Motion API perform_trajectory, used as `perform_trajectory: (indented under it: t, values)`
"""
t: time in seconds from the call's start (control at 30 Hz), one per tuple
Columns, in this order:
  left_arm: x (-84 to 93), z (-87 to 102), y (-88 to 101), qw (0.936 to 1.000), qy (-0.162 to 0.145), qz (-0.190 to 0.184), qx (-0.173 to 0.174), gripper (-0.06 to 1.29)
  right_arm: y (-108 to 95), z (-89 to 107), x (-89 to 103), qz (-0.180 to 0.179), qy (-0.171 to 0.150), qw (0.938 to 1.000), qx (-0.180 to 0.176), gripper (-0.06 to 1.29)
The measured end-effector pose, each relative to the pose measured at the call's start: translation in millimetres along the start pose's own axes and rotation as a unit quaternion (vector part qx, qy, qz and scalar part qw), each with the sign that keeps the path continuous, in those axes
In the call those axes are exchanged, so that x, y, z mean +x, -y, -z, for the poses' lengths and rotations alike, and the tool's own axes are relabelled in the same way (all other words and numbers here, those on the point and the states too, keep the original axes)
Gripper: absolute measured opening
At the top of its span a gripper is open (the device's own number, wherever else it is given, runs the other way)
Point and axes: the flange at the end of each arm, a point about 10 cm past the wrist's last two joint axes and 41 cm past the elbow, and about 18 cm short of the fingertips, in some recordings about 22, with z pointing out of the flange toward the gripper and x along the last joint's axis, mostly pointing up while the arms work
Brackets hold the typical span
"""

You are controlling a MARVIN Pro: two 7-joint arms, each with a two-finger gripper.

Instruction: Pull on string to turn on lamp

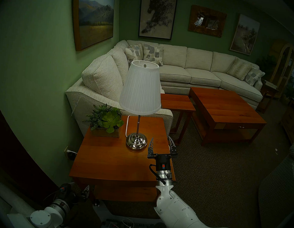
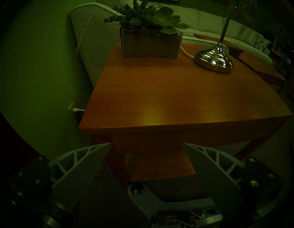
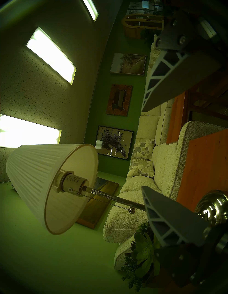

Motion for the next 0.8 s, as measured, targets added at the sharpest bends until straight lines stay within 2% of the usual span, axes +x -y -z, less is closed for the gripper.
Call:
perform_trajectory:
  t: [0.2,0.27,0.4,0.6,0.8]
  values:
    - [40.9,-8.8,-11.5,0.9984,-0.056,-0.009,-0.009,1.23,0.2,0.7,-0.6,0.0,0.002,1.0,0.0,1.22]
    - [58.9,-9.6,-15.3,0.9962,-0.085,-0.016,-0.013,1.24,0.2,1.0,-0.9,0.0,0.002,1.0,0.0,1.22]
    - [80.2,-7.5,-21.0,0.9916,-0.125,-0.029,-0.017,1.23,0.3,1.2,-1.1,0.001,0.003,1.0,0.0,1.22]
    - [99.8,5.2,-35.6,0.9845,-0.166,-0.05,-0.026,1.24,0.3,1.1,-1.1,0.001,0.003,1.0,0.0,1.22]
    - [102.7,17.8,-55.4,0.9824,-0.174,-0.063,-0.025,1.23,0.3,1.0,-1.1,0.001,0.003,1.0,0.0,1.22]
